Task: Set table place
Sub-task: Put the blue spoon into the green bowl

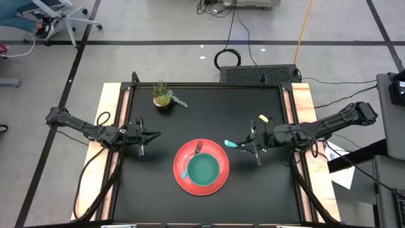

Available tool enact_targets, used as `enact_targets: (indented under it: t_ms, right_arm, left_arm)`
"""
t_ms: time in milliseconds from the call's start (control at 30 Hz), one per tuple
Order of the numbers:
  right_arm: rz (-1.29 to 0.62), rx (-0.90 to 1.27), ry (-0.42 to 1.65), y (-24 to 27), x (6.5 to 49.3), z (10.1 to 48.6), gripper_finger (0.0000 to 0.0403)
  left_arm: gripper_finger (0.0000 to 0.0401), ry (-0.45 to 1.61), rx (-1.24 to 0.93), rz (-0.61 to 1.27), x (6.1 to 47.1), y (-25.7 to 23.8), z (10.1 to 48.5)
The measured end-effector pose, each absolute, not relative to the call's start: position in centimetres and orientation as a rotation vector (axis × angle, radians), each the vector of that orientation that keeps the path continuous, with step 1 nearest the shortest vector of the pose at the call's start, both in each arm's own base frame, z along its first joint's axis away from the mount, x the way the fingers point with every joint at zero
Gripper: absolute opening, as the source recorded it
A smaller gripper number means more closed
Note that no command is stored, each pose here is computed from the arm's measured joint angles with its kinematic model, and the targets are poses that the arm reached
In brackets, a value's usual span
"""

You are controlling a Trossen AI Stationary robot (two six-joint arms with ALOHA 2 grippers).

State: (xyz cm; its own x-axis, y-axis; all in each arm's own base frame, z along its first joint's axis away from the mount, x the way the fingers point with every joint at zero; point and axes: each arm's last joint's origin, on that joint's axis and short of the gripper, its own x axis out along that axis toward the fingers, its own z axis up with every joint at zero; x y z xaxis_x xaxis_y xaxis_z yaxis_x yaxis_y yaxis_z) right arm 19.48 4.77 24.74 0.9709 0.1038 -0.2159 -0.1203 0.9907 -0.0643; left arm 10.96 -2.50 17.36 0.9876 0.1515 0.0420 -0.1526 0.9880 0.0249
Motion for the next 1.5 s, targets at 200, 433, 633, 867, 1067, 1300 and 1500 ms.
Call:
enact_targets:
  t_ms: [200,433,633,867,1067,1300,1500]
  right_arm:
    - [0.176,-0.023,0.152,5.2,20.3,24.9,0.0024]
    - [0.237,0.006,0.123,5.9,22.3,23.9,0.0024]
    - [0.241,0.032,0.065,6.3,23.6,23.3,0.0024]
    - [0.239,0.045,0.086,6.8,25.5,22.8,0.0024]
    - [0.239,0.034,0.103,7.3,27.6,22.3,0.0024]
    - [0.316,0.033,0.109,8.1,29.6,21.3,0.0024]
    - [0.316,0.030,0.087,8.3,30.7,20.5,0.0024]
  left_arm:
    - [0.0028,-0.041,0.028,0.153,11.0,-2.5,17.4]
    - [0.0028,-0.041,0.028,0.153,11.0,-2.5,17.4]
    - [0.0028,-0.041,0.028,0.152,11.0,-2.5,17.4]
    - [0.0028,-0.040,0.035,0.153,11.0,-2.5,17.4]
    - [0.0028,-0.040,0.037,0.153,11.0,-2.5,17.4]
    - [0.0028,-0.045,0.047,0.153,11.0,-2.5,17.4]
    - [0.0028,-0.062,0.039,0.153,10.9,-2.5,17.6]
